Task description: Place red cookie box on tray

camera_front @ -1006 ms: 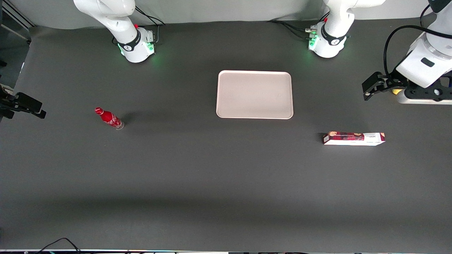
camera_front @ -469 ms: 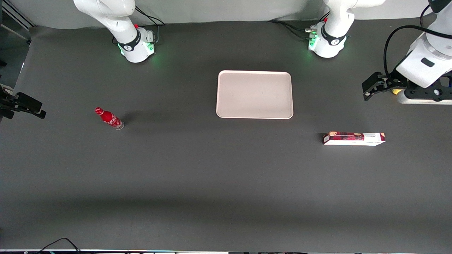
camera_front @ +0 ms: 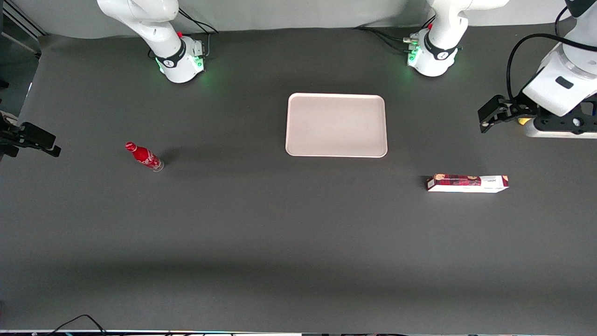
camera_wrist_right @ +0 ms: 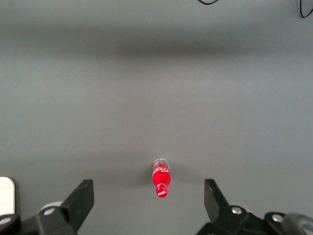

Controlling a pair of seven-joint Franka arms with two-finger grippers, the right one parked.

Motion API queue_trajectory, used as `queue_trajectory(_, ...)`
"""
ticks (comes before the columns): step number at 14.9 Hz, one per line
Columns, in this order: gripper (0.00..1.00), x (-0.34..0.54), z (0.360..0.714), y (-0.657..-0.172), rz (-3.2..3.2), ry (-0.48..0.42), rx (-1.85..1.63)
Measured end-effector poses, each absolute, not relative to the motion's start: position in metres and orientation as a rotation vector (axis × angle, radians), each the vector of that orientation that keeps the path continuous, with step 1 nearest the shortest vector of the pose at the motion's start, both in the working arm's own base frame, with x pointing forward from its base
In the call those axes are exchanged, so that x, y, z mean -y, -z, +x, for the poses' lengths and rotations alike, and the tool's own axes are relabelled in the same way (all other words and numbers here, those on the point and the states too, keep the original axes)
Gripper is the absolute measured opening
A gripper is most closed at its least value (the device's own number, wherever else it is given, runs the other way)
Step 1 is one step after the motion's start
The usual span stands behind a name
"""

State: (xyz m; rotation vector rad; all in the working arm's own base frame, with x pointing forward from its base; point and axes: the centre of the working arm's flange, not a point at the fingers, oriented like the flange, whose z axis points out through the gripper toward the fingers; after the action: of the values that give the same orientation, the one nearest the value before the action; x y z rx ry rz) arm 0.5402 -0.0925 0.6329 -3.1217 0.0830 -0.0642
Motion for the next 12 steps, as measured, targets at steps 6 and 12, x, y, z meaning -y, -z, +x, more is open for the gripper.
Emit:
queue_trajectory(6, 1.0, 0.089, 0.541, -0.63, -3.108, 0.045, -0.251)
queue_trajectory(12, 1.0, 0.047, 0.55, -0.608, -2.952, -0.054, -1.023)
